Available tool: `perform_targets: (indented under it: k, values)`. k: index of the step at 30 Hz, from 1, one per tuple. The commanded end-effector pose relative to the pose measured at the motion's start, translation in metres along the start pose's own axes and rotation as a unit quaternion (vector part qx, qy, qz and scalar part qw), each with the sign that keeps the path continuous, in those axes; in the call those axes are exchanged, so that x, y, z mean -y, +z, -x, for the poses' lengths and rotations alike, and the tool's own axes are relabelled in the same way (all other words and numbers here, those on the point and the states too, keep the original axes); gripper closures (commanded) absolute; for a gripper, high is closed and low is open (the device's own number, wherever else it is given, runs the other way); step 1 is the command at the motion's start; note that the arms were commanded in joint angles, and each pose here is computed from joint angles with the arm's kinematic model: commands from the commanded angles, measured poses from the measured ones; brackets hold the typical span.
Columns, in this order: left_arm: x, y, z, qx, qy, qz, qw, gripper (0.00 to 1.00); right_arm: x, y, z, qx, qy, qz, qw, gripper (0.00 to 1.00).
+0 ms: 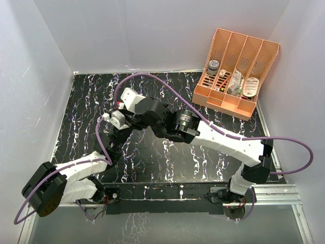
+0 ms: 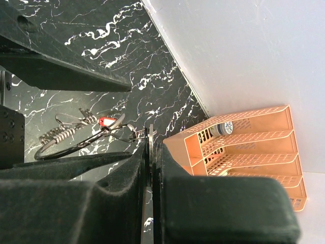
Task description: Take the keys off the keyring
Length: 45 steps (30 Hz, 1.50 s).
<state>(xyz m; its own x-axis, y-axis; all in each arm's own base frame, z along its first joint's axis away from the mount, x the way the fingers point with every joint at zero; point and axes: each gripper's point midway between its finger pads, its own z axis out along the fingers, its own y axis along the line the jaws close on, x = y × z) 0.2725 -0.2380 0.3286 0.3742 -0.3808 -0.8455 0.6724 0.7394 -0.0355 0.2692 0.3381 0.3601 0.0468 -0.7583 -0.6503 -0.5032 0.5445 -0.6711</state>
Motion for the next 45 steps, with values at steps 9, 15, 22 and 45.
perform_targets:
  k: [9, 15, 22, 45]
  values:
    - [0.006, 0.011, 0.025, 0.039, 0.003, -0.013, 0.999, 0.55, 0.021, -0.016, 0.017, 0.045, 0.049, -0.021, 0.998, 1.0]
    - [0.006, 0.01, 0.023, 0.036, 0.002, -0.012, 0.999, 0.59, 0.021, -0.016, 0.017, 0.047, 0.051, -0.022, 0.997, 1.0]
    - [0.007, 0.009, 0.019, 0.028, -0.001, -0.016, 0.999, 0.63, 0.023, -0.017, 0.019, 0.053, 0.055, -0.021, 0.997, 1.0]
    - [0.011, 0.009, 0.035, 0.048, 0.007, -0.024, 0.999, 0.68, 0.021, -0.016, 0.018, 0.053, 0.057, -0.021, 0.997, 1.0]
